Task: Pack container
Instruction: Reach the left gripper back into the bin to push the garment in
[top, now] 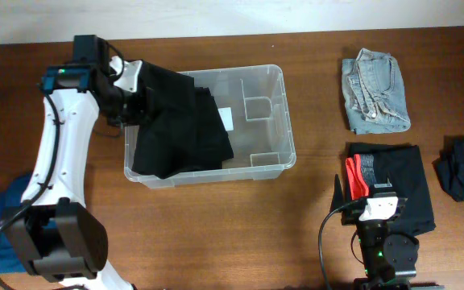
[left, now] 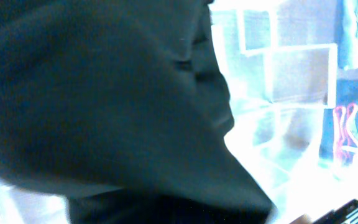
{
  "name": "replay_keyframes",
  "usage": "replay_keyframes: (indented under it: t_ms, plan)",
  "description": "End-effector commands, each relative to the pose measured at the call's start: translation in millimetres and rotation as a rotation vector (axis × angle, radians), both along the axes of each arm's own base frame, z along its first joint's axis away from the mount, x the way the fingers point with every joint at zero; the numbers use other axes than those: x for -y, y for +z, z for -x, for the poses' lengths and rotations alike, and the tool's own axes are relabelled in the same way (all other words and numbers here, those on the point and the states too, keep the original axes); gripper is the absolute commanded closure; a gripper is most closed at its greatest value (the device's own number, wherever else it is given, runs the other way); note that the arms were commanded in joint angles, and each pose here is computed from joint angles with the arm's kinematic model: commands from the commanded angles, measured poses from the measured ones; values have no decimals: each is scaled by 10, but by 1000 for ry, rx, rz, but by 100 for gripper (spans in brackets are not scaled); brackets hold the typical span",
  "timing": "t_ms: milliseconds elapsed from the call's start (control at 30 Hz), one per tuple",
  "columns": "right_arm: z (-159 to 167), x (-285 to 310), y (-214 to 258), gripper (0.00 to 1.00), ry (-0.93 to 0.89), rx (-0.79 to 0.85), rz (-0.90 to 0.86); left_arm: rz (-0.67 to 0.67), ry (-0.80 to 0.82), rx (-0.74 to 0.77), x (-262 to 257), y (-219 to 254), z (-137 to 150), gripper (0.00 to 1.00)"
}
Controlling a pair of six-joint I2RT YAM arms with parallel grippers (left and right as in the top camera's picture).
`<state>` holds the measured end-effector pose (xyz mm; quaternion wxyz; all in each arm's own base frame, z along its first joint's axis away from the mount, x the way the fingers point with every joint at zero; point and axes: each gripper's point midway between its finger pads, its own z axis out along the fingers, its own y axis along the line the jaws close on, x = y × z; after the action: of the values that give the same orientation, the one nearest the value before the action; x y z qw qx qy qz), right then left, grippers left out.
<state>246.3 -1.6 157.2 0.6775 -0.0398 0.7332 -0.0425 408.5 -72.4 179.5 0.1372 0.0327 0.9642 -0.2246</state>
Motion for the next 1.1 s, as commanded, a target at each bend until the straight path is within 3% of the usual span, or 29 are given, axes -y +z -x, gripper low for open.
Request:
replay_keyframes:
  t_ms: [0, 267, 733, 1067]
  plan:
    - [4, 24, -17, 2, -11, -1, 3, -2, -52, 20, 118, 35, -12, 99]
    - [4, 24, -17, 2, -11, -1, 3, -96, -101, 2, 267, -45, 74, 99]
    - [4, 24, -17, 2, -11, -1, 3, -111, -266, -118, 904, -549, 236, 99]
    - [4, 24, -17, 1, -11, -1, 3, -162, -309, -92, 1040, -558, 266, 99]
